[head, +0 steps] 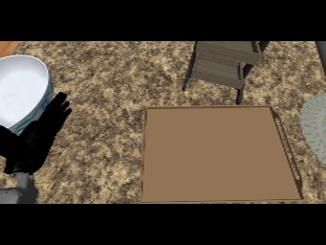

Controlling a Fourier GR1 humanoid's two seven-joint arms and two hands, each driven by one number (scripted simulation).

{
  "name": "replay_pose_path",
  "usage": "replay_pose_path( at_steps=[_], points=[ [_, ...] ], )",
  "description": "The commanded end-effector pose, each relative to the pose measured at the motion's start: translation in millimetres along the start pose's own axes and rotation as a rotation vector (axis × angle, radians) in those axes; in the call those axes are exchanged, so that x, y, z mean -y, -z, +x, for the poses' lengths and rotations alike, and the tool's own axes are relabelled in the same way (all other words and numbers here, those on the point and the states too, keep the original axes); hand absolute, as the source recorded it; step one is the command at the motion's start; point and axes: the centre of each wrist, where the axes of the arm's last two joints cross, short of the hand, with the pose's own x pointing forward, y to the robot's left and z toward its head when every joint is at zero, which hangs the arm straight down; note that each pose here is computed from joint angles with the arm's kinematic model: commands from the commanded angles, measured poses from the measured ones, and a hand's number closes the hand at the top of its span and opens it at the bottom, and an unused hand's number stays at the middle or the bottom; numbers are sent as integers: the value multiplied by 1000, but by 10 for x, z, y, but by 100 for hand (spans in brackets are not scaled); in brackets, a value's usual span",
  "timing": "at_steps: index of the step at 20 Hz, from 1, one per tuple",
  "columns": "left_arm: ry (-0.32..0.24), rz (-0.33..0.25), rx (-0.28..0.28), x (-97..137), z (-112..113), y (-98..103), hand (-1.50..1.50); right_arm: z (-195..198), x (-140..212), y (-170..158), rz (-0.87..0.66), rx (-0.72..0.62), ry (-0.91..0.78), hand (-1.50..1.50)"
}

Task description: Pick the tomato from the tray and place it in the tiered basket

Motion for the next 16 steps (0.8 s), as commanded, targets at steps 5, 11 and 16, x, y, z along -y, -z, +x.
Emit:
replay_pose_path(
  at_steps=[5, 11, 16],
  points=[
    [-10, 4, 2, 130, 36, 65, 0, -81, 234, 83, -57, -39, 213, -150],
    [-6, 6, -12, 167, -153, 47, 0, -62, 307, 106, -129, -117, 482, -150],
    [0, 13, 3, 54, 73, 24, 0, -358, 828, 69, -273, -168, 642, -150]
  ],
)
